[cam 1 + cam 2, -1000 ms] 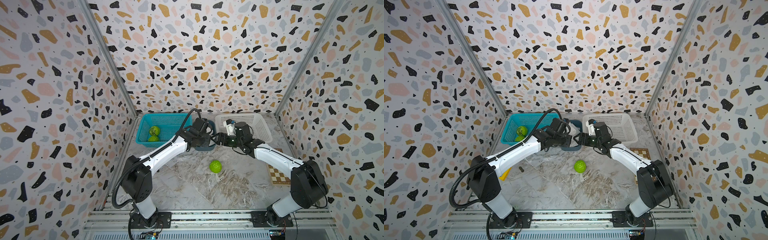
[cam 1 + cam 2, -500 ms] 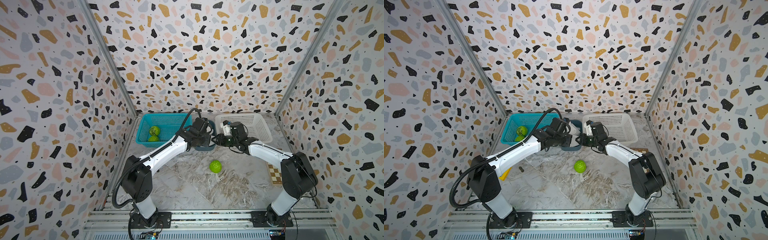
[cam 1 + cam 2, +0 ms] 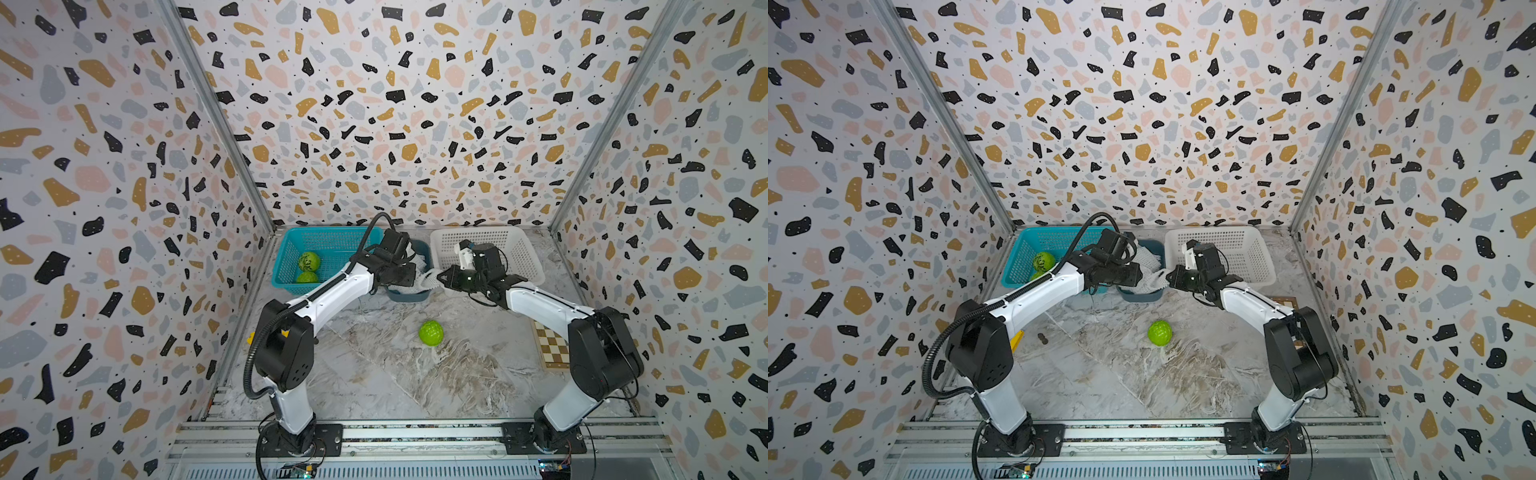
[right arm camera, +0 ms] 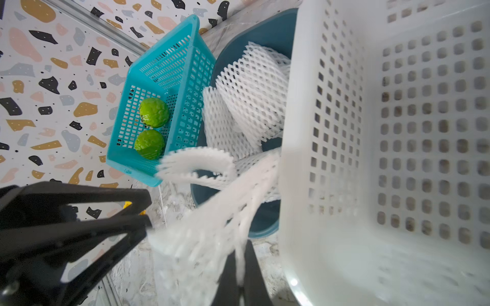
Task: Sleeve custard apples in foam nets
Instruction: Open the foam net.
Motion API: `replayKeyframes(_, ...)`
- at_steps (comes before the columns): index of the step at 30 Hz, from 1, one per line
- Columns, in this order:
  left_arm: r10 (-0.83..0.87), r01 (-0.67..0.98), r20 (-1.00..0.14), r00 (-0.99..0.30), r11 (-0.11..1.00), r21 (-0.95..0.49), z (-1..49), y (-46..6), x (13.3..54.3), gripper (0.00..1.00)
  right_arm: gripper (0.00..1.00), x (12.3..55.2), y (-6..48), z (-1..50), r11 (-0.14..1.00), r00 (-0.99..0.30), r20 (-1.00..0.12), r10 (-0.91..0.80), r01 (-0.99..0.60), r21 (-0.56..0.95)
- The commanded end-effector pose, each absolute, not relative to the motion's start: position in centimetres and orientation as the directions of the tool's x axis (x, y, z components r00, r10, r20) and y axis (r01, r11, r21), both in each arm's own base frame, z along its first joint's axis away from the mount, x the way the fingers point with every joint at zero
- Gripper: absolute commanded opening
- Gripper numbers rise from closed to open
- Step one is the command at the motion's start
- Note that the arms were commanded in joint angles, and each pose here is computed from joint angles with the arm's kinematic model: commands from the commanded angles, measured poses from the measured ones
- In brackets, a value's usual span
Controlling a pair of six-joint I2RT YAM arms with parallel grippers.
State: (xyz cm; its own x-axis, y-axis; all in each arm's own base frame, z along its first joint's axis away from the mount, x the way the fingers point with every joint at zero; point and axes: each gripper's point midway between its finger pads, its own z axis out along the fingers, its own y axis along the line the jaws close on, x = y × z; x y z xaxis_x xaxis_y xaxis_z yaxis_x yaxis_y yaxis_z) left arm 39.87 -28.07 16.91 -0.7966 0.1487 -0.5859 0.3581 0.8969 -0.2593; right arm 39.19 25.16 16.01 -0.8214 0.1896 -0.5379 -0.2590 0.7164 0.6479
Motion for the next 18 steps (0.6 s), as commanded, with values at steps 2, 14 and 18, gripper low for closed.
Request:
replayKeyframes(2,0.134,0.377,-0.605,-0.785,0.878,-0.295,18.5,-28.7,40.1,0.41,0.01,38.4,23.6,18.9,0.726,-0.775,-0.6,0.198,-0.294,0.621)
replayKeyframes(14,0.068,0.424,-0.614,-0.787,0.782,-0.457,22.5,-29.2,35.9,0.55,0.03,33.6,21.7,22.4,0.718,-0.696,-0.701,0.156,-0.407,0.565)
replayKeyframes(18,0.036,0.449,-0.598,-0.801,0.697,-0.559,23.5,-29.7,33.3,0.6,0.03,31.2,21.1,23.4,0.704,-0.67,-0.733,0.121,-0.463,0.539)
